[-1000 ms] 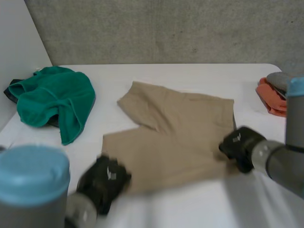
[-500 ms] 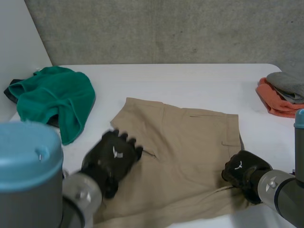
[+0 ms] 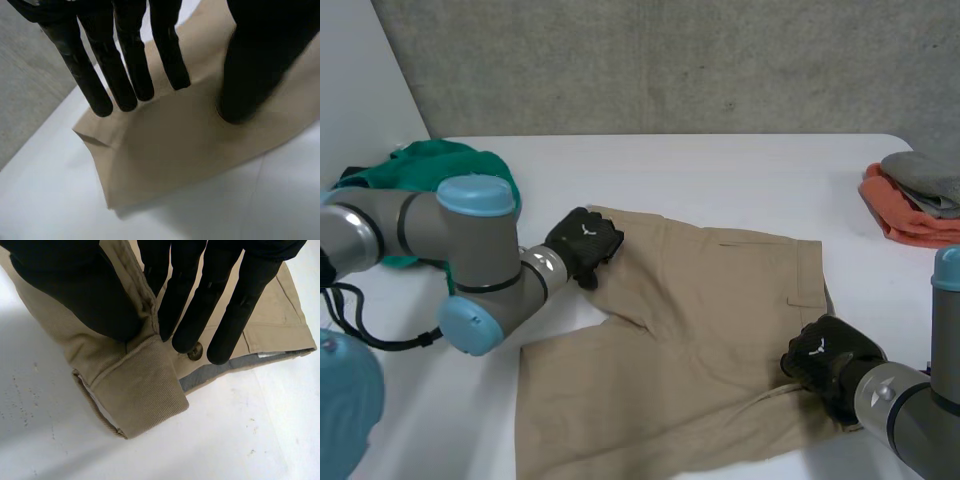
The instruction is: Fold the laundry.
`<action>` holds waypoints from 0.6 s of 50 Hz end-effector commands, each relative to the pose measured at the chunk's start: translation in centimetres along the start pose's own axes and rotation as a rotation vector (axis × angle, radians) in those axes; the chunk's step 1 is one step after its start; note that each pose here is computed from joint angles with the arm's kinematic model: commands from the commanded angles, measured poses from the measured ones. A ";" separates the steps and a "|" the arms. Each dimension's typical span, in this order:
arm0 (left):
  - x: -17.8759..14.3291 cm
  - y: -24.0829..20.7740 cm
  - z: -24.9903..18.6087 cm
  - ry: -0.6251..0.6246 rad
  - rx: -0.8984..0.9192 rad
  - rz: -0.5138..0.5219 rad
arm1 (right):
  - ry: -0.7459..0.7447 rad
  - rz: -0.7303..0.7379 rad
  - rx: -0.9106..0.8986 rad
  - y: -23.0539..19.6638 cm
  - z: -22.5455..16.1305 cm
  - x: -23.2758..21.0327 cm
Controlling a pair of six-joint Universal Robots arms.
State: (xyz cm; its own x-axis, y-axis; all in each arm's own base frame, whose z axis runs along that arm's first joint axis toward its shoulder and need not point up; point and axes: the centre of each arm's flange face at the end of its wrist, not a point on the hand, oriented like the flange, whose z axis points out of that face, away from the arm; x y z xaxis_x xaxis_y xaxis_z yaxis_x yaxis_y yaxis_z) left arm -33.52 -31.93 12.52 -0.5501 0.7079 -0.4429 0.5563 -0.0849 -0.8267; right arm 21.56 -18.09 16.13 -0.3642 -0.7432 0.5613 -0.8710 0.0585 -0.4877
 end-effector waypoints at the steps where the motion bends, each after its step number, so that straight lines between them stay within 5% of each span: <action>1: 0.4 1.1 -0.4 -0.019 -0.071 0.013 | 0.004 0.005 -0.005 0.2 0.4 0.1; 12: -1.0 1.5 -5.7 -0.231 -0.301 0.023 | 0.027 0.004 0.013 -0.2 0.5 0.5; 22: 1.1 2.2 -7.8 -0.178 -0.348 0.024 | 0.022 0.061 0.026 -0.4 0.5 0.2; 30: 0.5 -2.5 -11.4 -0.229 -0.219 0.011 | 0.045 0.074 0.039 -0.5 0.7 0.5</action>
State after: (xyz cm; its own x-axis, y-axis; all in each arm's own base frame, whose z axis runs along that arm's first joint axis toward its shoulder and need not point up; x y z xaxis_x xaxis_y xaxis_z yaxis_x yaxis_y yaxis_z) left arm -28.38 -24.98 14.33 -0.6193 0.5659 -0.5444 0.7209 0.1351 -0.6797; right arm 21.98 -18.74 16.10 -0.4289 -0.7191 0.5468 -0.8354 0.0856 -0.5429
